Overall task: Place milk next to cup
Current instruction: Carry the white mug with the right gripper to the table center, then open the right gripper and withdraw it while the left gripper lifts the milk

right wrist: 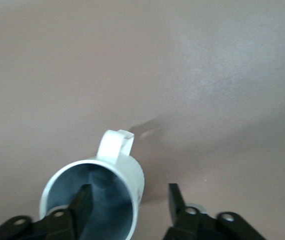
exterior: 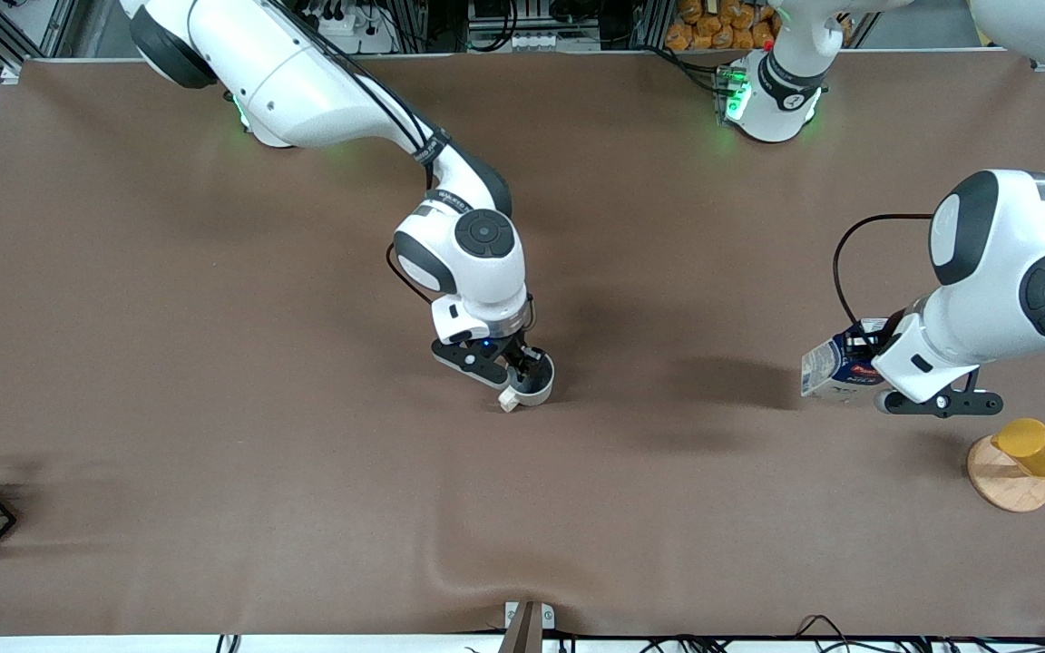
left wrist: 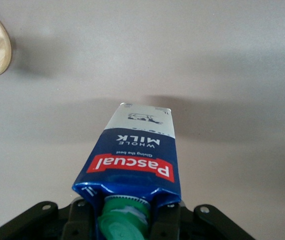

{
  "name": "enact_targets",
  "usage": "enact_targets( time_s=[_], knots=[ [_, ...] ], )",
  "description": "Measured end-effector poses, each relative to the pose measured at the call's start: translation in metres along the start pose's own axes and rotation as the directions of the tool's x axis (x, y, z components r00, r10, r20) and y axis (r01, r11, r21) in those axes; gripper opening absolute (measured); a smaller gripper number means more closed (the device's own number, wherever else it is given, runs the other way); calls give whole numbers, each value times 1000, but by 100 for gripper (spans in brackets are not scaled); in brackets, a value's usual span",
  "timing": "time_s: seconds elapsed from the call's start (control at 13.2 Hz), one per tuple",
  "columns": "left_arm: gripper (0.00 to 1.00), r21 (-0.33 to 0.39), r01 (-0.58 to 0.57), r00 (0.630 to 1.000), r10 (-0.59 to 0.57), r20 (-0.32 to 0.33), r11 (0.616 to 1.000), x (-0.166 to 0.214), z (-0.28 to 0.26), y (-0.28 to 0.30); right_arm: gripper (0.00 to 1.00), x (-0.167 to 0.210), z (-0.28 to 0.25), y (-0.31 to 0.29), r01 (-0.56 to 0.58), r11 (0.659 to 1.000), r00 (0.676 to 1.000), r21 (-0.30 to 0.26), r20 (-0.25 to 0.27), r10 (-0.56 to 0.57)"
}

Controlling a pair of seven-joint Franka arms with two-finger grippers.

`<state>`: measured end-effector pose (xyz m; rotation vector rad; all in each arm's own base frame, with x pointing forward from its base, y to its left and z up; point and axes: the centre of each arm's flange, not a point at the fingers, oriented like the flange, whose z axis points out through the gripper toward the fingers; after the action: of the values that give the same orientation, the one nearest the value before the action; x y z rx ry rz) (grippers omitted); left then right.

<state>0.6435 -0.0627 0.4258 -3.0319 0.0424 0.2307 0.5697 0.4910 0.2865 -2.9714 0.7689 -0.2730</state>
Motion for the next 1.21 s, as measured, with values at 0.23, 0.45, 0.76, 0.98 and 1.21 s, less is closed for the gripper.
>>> enact_targets(
  time_s=[0.23,0.45,0.76,0.98,1.21],
  knots=[
    [37,0,0,1000,0,-2,1000,0,-1,0,100,19,-42,-7,-40,999,999,9,36,40],
    [37,0,0,1000,0,-2,1000,0,-1,0,100,68,-75,11,-43,999,997,24,62,41],
    [38,-5,9,1000,-9,-6,1000,0,-3,8,100,146,-79,73,101,990,989,-95,121,-90],
    [39,-13,27,1000,-27,-2,1000,-6,-12,35,100,183,-74,111,227,963,963,-148,179,-199],
    [40,-50,75,997,-76,-12,996,-25,-42,69,100,205,-89,137,318,934,938,-163,196,-286]
  ],
)
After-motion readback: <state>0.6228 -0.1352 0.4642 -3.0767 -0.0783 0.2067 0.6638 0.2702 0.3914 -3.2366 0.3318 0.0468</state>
